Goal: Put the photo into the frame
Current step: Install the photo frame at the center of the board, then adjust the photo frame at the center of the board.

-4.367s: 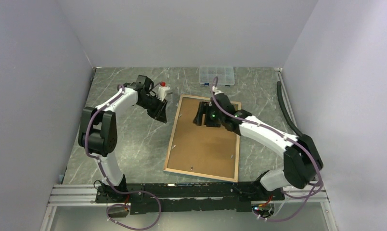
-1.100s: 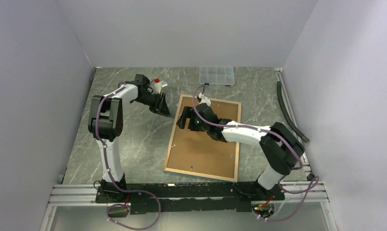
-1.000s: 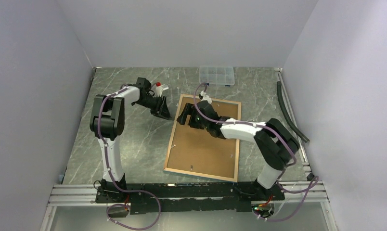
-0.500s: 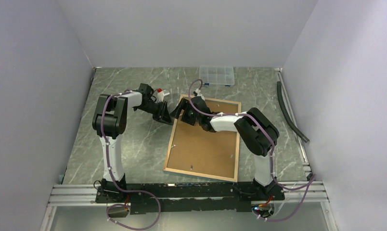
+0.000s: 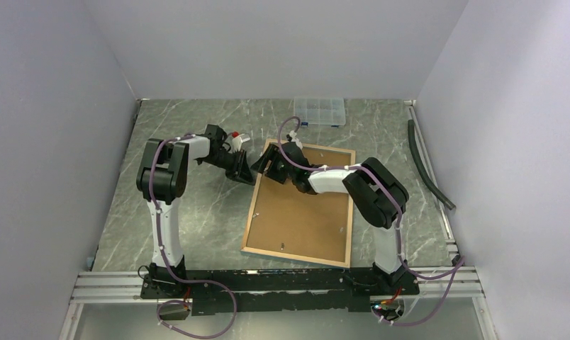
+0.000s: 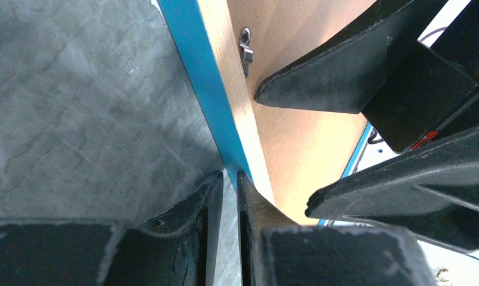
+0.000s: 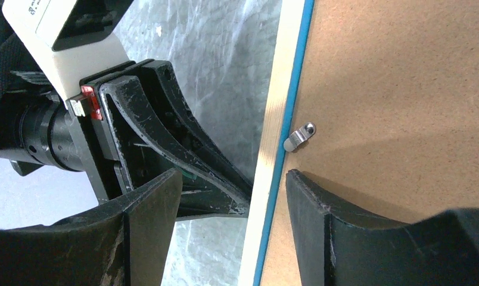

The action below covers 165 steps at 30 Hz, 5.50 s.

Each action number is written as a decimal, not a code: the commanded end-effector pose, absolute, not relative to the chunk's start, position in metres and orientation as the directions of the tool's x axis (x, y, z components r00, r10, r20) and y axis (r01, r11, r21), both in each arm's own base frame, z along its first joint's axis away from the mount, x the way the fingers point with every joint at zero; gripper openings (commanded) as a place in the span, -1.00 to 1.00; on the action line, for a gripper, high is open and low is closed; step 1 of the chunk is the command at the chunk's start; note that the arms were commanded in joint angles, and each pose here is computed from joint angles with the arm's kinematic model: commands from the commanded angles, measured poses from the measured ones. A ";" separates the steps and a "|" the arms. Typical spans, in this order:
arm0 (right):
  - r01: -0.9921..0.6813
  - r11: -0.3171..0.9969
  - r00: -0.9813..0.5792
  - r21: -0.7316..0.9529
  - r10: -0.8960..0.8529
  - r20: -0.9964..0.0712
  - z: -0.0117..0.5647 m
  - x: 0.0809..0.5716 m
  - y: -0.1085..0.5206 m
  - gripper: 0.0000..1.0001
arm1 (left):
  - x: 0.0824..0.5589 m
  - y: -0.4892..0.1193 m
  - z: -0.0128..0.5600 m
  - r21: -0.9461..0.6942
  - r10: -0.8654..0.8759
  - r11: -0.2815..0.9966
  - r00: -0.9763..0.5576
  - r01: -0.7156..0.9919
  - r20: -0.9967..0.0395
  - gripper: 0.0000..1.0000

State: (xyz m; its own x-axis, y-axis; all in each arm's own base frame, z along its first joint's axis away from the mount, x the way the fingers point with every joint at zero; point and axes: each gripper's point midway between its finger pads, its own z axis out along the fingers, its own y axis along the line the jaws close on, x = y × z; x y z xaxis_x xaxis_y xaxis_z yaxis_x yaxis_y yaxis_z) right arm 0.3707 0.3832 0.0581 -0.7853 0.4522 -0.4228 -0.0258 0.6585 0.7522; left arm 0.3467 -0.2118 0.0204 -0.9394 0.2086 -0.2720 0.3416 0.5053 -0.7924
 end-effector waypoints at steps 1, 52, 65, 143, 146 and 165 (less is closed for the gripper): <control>-0.009 0.670 -0.737 0.742 0.497 -0.458 0.062 0.388 0.377 0.36 | 0.335 -0.221 0.010 -0.795 0.241 0.498 -0.936 0.346 -0.256 -0.58; -0.044 0.719 -0.747 0.693 0.438 -0.501 0.053 0.392 0.377 0.30 | 0.326 -0.229 0.026 -0.809 0.257 0.471 -0.932 0.353 -0.257 -0.78; -0.071 0.710 -0.757 0.701 0.419 -0.501 0.060 0.382 0.367 0.28 | 0.328 -0.227 0.033 -0.809 0.251 0.469 -0.932 0.353 -0.261 -0.83; 0.186 0.770 -0.789 0.610 0.487 -0.375 0.059 0.458 0.227 1.00 | 0.187 -0.144 0.020 -0.290 0.873 0.156 -0.269 0.944 -0.406 -0.24; 0.108 0.765 -0.831 0.634 0.420 -0.365 0.064 0.467 0.284 1.00 | 0.175 -0.143 0.028 -0.305 0.876 0.136 -0.258 0.943 -0.409 -0.26; -0.029 0.838 -0.765 0.545 0.332 -0.552 0.179 0.467 0.287 1.00 | 0.172 -0.184 0.098 -0.403 0.826 0.083 -0.289 0.912 -0.485 -0.22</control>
State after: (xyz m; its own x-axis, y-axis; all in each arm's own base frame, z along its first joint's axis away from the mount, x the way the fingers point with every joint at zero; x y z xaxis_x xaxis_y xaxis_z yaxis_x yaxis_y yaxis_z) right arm 0.4709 0.3559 0.0978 -0.8662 0.2452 -0.4354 -0.0527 0.8216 0.5677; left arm 0.1683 -0.1694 0.0621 -0.2784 0.8604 -0.4269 0.9174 0.1065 -0.3835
